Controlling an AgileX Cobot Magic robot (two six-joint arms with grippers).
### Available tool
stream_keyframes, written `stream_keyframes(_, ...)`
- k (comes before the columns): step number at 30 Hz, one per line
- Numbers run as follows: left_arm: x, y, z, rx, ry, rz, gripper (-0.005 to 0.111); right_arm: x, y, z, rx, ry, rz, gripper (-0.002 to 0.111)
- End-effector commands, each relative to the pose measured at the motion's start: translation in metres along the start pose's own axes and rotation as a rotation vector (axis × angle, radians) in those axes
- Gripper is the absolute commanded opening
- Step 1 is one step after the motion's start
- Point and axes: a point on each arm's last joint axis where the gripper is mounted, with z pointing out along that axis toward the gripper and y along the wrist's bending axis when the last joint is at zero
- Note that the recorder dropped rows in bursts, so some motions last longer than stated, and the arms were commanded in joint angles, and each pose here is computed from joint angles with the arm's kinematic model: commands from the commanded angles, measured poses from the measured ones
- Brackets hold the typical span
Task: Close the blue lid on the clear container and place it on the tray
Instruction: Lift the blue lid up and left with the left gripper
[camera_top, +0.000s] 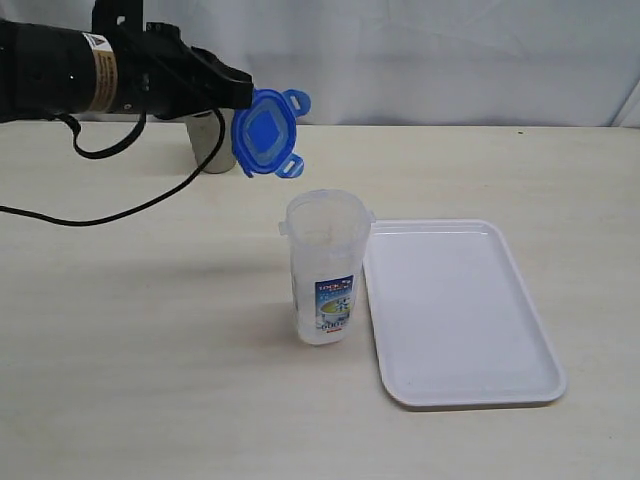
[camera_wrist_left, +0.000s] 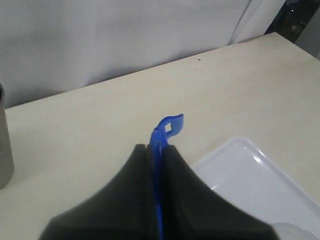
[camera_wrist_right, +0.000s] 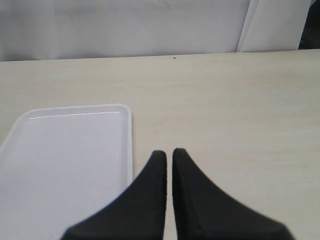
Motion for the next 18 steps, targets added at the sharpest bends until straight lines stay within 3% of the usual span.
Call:
stream_keyframes(1, -0.010, -0.007, -0.014, -0.035, -0.036, 0.077, 0.000, -0.001, 0.000, 0.000, 0.003, -0.016, 0.000, 0.005)
stream_keyframes(9, -0.028, -0.042, -0.030, -0.231, -0.113, 0.297, 0.000, -0.001, 0.000, 0.000, 0.003, -0.016, 0.000, 0.005)
stream_keyframes(18, -0.024, -0.095, -0.027, -0.250, -0.130, 0.564, 0.000, -0.001, 0.000, 0.000, 0.003, -0.016, 0.000, 0.005)
